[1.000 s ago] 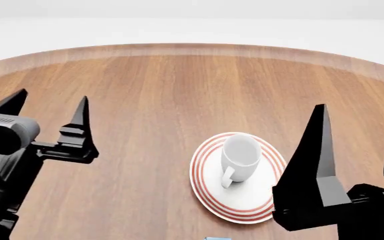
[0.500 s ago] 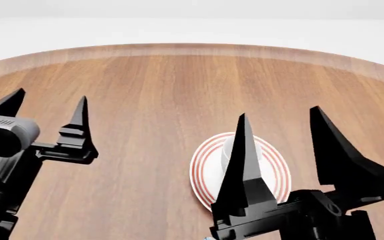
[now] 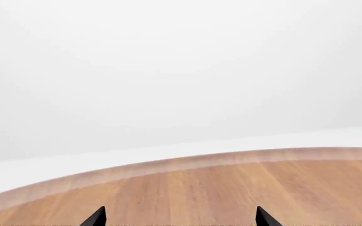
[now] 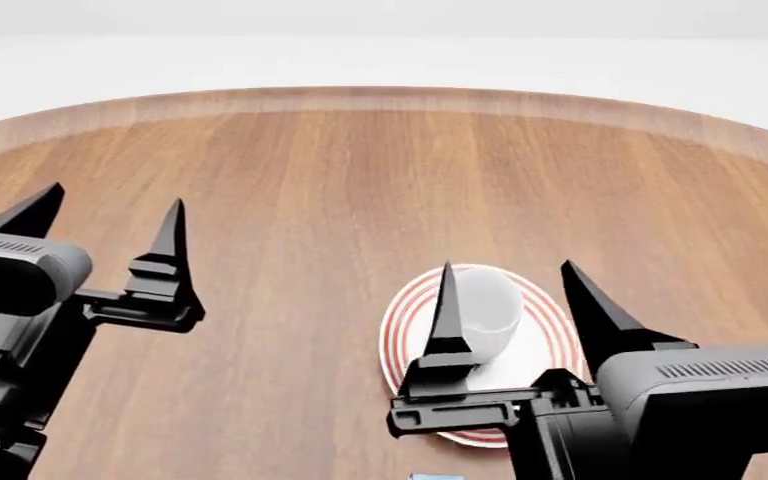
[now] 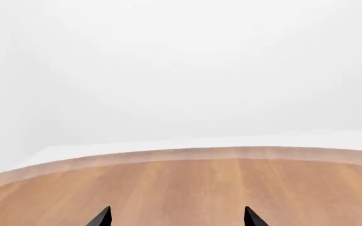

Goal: Pick up the white mug and put it on the plate, and put the chocolate pudding to the right of the plate.

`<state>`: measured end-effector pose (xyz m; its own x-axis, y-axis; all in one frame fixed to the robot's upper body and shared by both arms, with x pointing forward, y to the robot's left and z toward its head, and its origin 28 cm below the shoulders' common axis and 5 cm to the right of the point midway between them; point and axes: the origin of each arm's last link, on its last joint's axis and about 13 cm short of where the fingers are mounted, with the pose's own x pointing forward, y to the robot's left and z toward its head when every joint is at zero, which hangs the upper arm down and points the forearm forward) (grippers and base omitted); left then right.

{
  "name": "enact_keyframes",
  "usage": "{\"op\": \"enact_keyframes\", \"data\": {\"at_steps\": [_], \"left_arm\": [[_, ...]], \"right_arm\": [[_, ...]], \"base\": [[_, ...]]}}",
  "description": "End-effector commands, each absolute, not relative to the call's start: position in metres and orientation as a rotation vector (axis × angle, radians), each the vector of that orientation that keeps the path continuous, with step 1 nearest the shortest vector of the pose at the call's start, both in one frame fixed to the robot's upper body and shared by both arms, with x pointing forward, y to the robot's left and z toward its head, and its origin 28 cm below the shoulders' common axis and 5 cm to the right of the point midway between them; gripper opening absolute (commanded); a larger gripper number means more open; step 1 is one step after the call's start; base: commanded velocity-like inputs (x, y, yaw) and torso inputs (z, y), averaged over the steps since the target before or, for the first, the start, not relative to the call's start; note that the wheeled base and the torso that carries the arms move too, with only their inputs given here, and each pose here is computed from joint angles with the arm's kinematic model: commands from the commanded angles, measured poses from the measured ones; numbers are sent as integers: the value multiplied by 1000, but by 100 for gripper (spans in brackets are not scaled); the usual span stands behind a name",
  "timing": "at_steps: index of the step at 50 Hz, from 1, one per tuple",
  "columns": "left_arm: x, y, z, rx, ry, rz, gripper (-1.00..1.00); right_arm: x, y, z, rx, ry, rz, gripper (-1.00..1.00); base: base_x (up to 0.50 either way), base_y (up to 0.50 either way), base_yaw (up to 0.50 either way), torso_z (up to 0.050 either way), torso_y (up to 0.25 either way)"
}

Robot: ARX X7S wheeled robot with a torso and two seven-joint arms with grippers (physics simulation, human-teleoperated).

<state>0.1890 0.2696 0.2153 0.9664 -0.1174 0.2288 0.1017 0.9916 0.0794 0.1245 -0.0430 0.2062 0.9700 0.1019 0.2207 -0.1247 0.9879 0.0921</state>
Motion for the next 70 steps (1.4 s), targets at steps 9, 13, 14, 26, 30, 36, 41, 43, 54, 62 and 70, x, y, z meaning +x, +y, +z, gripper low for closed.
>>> {"op": "enact_keyframes", "data": {"at_steps": [9,13,14,26,30,36,41,43,54,62,70], "left_arm": [[192,264,214,66,-234,-146,100],[192,264,213,63,-231,-148,100],[192,263,212,62,-229,-149,100],[193,263,210,53,-219,-152,100],[193,262,209,52,-216,-153,100],[194,263,208,42,-208,-154,100],[194,263,206,38,-205,-155,100],[194,263,206,36,-203,-154,100],[195,263,203,22,-192,-153,100],[196,264,201,16,-187,-151,100],[196,264,200,10,-181,-152,100]], "right_arm": [[116,-31,205,66,66,176,100],[111,-32,198,43,118,185,100],[108,-33,194,24,148,191,100],[100,-34,187,46,243,203,100],[98,-33,184,52,266,207,100],[89,-26,177,49,315,230,100],[84,-22,173,52,347,239,100],[84,-22,173,54,350,238,100],[78,-21,167,61,421,224,100],[77,-19,165,93,463,206,100],[75,-17,162,113,519,184,100]], "base": [[0,0,0,0,0],[0,0,0,0,0],[0,0,0,0,0],[0,0,0,0,0],[0,0,0,0,0],[0,0,0,0,0],[0,0,0,0,0],[0,0,0,0,0],[0,0,0,0,0],[0,0,0,0,0],[0,0,0,0,0]]}}
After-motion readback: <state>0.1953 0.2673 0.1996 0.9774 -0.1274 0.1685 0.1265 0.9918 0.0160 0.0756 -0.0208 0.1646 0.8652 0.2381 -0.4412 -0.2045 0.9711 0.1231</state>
